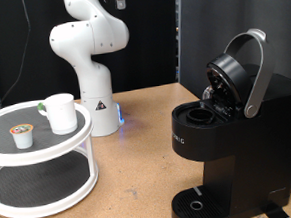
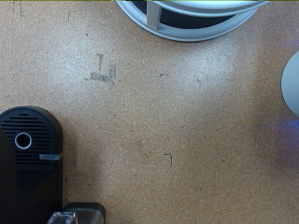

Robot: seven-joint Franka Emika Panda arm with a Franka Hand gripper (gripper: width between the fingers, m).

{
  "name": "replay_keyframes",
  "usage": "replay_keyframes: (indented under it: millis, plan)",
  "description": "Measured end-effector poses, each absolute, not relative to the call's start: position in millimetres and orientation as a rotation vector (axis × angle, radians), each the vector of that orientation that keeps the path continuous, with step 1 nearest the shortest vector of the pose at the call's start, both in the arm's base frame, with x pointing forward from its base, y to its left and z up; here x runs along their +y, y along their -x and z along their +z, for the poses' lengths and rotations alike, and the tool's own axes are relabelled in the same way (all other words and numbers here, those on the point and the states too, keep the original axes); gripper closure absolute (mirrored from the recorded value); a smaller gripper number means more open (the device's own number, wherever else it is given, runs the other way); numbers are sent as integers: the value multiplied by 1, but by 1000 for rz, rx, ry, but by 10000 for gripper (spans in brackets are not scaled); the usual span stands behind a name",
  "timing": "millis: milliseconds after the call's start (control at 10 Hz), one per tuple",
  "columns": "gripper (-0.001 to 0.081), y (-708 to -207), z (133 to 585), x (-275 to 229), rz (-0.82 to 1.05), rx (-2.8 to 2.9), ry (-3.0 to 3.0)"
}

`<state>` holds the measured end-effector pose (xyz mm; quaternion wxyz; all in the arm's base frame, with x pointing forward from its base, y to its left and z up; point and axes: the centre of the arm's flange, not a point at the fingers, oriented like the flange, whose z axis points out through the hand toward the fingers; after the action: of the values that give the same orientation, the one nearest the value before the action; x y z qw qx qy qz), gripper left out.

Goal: Make a cup of coffee with the keurig machine

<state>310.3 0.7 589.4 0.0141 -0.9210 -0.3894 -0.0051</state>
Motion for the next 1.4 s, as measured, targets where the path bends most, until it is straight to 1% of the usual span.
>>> replay_keyframes:
  millis: [200, 500, 600, 700, 1000, 1400]
  plan:
    - [-2, -311, 588, -8, -16, -1242, 2838]
    - [-2, -311, 587, -53, -61, -1209, 2789]
    - [-2, -311, 586, -70, -44, -1201, 2800]
    - [-2, -314, 587, -76, -15, -1203, 2795]
    - [-2, -315, 581, -81, -30, -1220, 2788]
    - [-2, -319, 562, -137, 34, -1187, 2874]
